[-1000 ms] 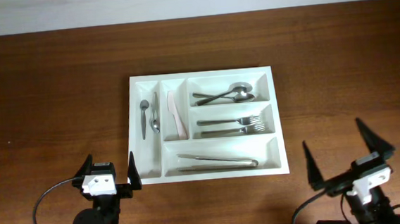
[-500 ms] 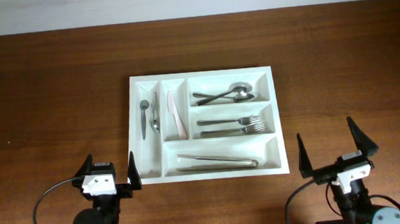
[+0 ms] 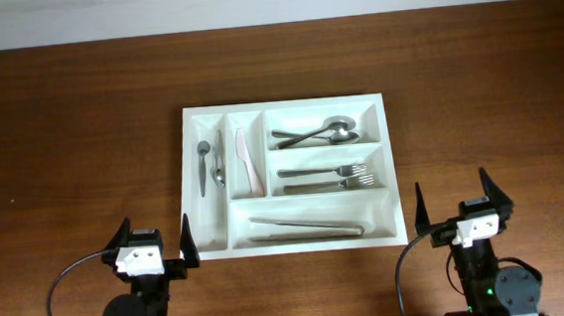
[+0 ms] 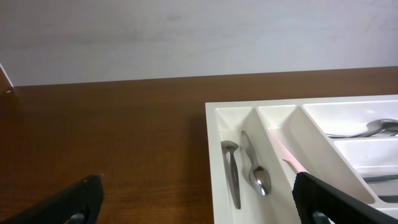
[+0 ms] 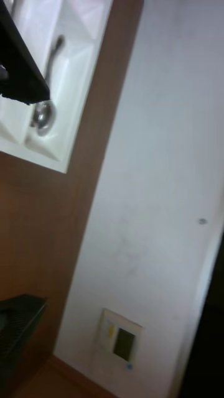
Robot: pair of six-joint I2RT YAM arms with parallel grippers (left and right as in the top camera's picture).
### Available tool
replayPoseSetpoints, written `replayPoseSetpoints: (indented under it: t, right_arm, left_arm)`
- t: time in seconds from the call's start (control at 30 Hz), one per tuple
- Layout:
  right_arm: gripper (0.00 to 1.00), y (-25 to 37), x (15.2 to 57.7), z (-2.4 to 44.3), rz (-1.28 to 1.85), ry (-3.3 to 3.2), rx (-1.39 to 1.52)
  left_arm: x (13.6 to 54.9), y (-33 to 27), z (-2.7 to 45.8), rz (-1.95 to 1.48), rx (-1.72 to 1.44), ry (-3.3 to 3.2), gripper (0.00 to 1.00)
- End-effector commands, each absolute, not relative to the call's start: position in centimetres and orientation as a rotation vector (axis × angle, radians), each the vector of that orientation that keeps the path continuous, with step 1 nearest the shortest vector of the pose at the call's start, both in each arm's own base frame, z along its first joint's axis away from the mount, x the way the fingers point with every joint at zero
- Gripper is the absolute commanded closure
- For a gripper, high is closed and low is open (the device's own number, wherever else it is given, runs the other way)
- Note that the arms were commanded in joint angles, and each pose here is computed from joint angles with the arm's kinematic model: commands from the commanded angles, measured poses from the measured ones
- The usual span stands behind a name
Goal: Pack container
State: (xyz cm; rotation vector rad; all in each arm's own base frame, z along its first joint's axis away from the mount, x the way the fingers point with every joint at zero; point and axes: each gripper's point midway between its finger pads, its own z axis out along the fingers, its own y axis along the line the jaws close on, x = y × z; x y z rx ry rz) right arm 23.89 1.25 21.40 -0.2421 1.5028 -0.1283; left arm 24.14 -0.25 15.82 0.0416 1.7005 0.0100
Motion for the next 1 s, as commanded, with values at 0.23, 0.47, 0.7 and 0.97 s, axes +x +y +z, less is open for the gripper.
replayPoseSetpoints:
  t: [0.23, 0.47, 0.7, 0.97]
  right_arm:
    - [0.01, 1.2, 24.5, 17.3, -0.119, 1.576, -0.236]
    - [0.01, 1.5, 24.6, 15.8, -0.106, 1.621, -0.249]
    - [0.01, 2.4, 24.5, 15.8, -0.078, 1.617, -0.279]
    - [0.01, 2.4, 24.5, 15.8, -0.077, 1.616, -0.28]
  left_arm:
    - [24.2, 0.0, 15.5, 0.031, 0.046, 1.701, 0.01]
    - [24.2, 0.0, 15.5, 0.031, 0.046, 1.701, 0.01]
    - [24.2, 0.0, 15.5, 0.031, 0.046, 1.701, 0.01]
    - [24.2, 0.0, 15.5, 0.031, 0.046, 1.701, 0.01]
